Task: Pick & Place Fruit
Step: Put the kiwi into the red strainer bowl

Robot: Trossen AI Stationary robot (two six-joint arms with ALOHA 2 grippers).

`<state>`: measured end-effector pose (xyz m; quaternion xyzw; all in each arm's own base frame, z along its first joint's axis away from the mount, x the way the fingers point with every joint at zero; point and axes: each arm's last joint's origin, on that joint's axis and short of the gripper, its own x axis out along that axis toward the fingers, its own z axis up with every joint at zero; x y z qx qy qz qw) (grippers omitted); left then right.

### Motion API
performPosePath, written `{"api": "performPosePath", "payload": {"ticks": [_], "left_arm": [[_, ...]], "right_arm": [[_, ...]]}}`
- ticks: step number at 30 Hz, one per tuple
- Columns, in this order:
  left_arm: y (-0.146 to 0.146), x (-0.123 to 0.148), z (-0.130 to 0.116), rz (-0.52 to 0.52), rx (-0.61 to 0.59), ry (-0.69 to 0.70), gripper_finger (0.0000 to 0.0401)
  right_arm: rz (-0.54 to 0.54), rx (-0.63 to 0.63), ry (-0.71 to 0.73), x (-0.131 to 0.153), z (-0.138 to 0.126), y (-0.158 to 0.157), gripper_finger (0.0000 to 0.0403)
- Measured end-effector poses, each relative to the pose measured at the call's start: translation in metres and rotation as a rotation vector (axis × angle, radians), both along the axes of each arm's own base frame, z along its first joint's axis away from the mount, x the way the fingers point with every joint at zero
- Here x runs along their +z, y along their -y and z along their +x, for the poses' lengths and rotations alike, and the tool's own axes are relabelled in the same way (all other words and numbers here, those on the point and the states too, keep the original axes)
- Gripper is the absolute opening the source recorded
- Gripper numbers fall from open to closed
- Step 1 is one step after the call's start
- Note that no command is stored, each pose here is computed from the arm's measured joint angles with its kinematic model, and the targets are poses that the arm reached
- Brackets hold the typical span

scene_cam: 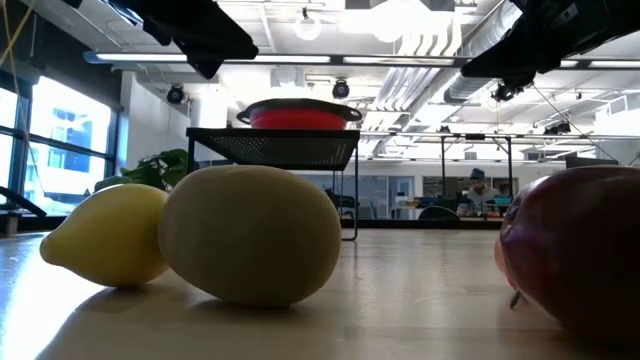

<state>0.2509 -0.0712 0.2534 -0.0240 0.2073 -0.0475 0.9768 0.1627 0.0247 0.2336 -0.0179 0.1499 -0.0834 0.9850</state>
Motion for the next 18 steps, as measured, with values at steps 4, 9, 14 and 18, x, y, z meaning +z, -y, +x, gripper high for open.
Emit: {"api": "performPosePath", "payload": {"ticks": [4, 9, 14, 18], "left_arm": [[0.0001, 0.0005, 0.0002, 0.005, -0.003, 0.007, 0.0065], [0.0, -0.0001, 0.0, 0.01, -0.004, 0.0, 0.0065], [0.0001, 0.0008, 0.0004, 0.008, -0.004, 0.009, 0.0065], [0.0001, 0.0007, 0.0004, 0.008, -0.004, 0.008, 0.0065]], "right_arm": [[0.002, -0.001, 0.0, 0.0001, 0.0, 0.0, 0.0003], [0.002, -0.001, 0.0, 0.0001, 0.0, 0.0, 0.0003], [0.001, 0.0, -0.001, -0.0001, 0.0, 0.0, 0.0003], [0.001, 0.0, 0.0, 0.0, 0.0, 0.0, 0.0003]]}}
